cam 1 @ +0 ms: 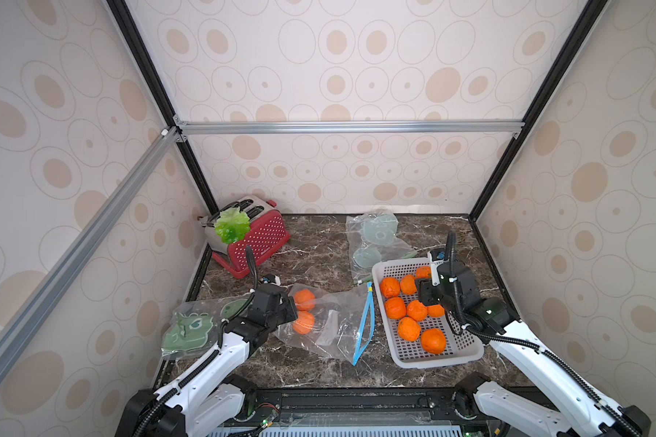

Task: Open the zip-top bag and take out the orange
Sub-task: Place the orange in the basket.

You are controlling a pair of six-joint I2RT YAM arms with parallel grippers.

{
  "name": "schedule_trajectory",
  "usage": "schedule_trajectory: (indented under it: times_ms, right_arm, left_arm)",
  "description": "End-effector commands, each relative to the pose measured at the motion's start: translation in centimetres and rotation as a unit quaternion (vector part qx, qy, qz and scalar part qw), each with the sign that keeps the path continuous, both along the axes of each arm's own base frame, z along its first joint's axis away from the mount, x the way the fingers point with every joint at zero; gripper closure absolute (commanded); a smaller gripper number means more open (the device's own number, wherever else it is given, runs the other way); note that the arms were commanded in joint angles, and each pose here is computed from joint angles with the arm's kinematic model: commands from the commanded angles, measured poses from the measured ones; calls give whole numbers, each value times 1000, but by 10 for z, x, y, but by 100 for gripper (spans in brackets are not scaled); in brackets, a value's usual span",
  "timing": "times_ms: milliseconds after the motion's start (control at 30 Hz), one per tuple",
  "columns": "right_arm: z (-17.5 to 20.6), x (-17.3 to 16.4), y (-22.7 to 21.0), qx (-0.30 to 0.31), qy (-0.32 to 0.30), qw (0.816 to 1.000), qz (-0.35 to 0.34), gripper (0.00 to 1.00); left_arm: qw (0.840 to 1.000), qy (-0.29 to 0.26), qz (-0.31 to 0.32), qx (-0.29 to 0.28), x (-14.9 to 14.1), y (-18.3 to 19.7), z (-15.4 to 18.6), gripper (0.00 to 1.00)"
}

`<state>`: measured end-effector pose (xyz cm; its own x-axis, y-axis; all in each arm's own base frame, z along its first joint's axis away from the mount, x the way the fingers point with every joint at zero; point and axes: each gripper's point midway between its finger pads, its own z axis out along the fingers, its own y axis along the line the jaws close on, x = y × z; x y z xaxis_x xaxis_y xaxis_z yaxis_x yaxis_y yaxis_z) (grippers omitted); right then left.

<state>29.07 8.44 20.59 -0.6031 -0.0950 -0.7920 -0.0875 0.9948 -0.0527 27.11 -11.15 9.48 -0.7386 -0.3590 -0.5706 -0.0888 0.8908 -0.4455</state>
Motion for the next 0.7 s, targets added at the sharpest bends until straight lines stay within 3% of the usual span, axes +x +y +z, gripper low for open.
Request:
schedule_trajectory:
  times_ms: [0,533,667]
  right_arm:
    - [-20,6,-9,-6,17,999,-39,58]
    - [-88,33,1,11,105,993,-46,54]
    - [-96,31,2,11,119,992,-40,39]
  left_arm:
    - [1000,-5,5,7,1,4,2,100]
    - [1000,-4,3,3,2,2,1,100]
    - [1000,-4,4,4,1,3,1,100]
